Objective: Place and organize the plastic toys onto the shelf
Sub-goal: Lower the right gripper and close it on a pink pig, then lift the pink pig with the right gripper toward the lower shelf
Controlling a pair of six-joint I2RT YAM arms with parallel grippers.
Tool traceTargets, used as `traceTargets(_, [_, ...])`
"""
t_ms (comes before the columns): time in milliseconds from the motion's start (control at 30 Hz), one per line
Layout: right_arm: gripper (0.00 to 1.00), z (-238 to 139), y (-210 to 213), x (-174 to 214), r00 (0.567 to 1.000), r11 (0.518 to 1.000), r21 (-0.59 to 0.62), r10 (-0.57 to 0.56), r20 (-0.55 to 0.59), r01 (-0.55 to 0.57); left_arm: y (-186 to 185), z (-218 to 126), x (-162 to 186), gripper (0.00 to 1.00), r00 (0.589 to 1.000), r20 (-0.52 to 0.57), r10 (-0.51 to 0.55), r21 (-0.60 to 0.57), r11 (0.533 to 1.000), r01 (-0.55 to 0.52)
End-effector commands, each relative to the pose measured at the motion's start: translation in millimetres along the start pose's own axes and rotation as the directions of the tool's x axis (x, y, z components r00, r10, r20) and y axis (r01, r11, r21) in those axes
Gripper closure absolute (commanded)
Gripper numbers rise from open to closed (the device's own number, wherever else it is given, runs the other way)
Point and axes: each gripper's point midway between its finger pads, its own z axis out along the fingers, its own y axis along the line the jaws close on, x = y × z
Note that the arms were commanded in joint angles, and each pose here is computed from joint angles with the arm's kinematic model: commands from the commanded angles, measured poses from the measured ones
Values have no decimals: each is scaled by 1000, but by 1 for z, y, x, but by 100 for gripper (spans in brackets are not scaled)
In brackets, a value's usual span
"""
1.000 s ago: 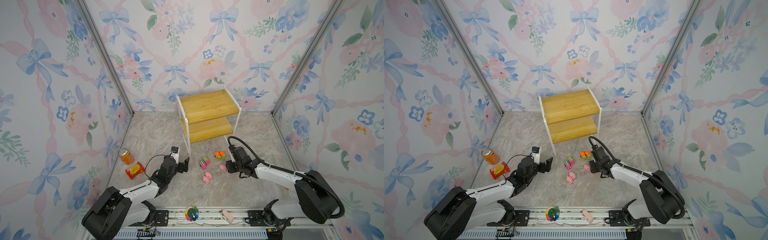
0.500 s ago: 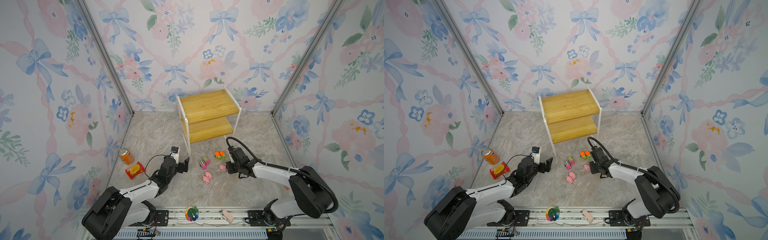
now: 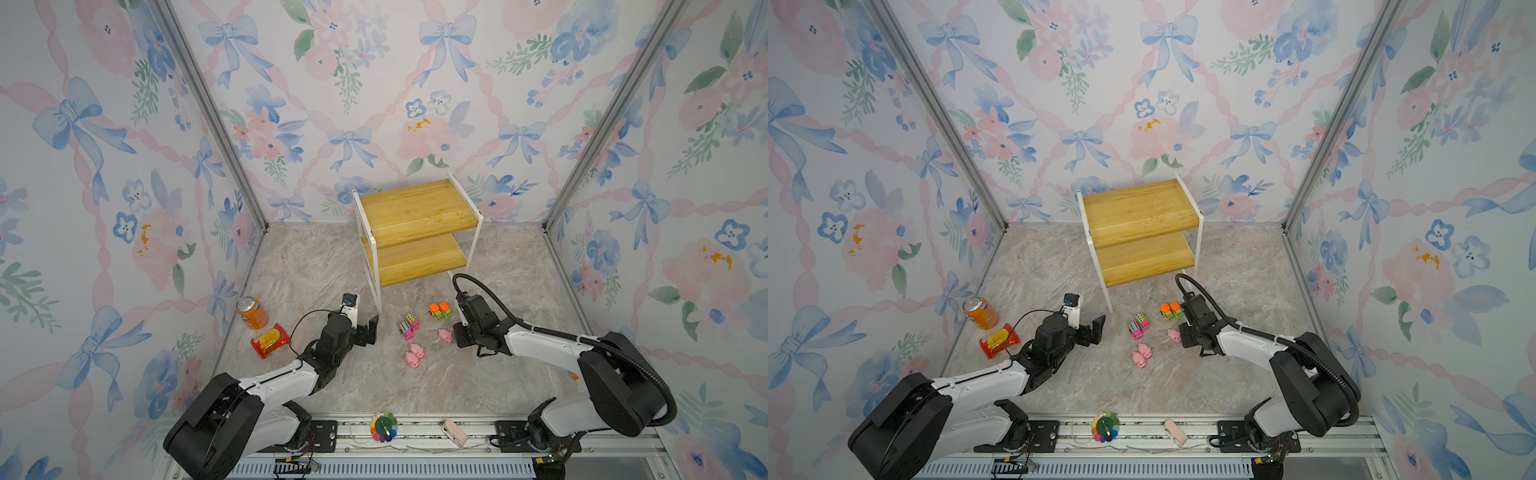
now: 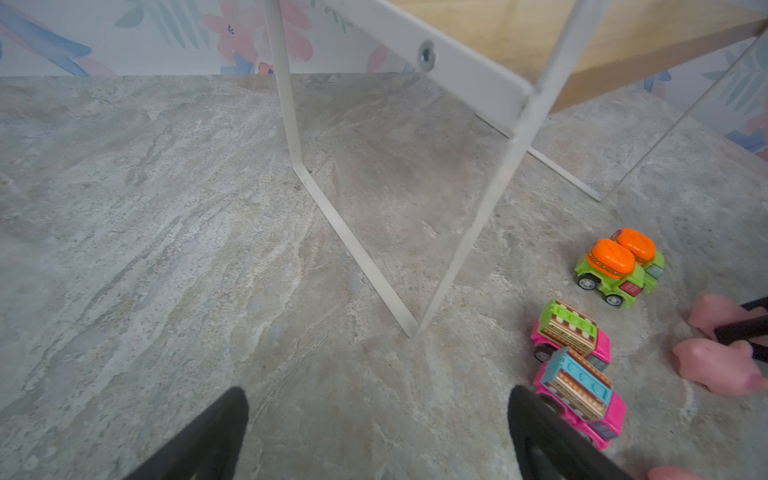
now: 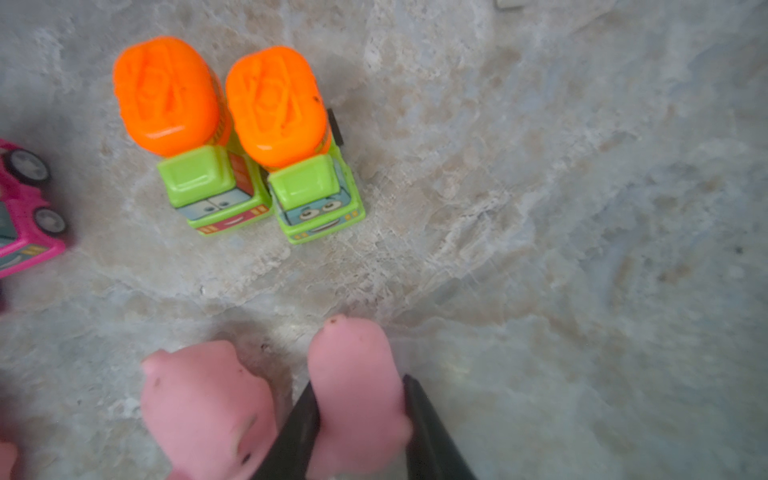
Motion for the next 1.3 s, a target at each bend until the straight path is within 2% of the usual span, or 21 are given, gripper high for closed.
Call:
traceTargets(0, [69, -6, 0, -3, 1000, 1000, -5, 5, 31, -5, 3, -1, 8, 2, 999, -26, 25, -16, 1000, -25])
traceTargets(267, [71, -15, -2, -6, 998, 999, -31, 28, 64, -26, 2, -2, 7, 2, 999, -24, 24, -14, 1000, -24])
traceTargets(467, [72, -35, 5, -19, 992, 994, -100, 47, 120, -35, 2, -3, 4, 2, 1000, -16, 26, -12, 1000, -26])
traceTargets(667, [72, -79, 15, -57, 968, 983, -181, 62, 243, -17, 1, -6, -2, 2, 1000, -2, 31, -6, 999, -31])
traceTargets(967, [71, -151, 10, -127, 908, 970, -241, 89, 408, 13, -10, -1, -18, 2, 998, 13, 64, 34, 997, -64])
traceTargets(1100, [71, -162, 2, -155, 891, 970, -245, 112, 439, -2, -13, 1, -20, 2, 996, 12, 86, 44, 995, -86])
traceTargets(1267, [71, -153, 0, -180, 892, 970, -241, 121, 437, -14, -13, 4, -21, 2, 992, 7, 123, 39, 992, -124])
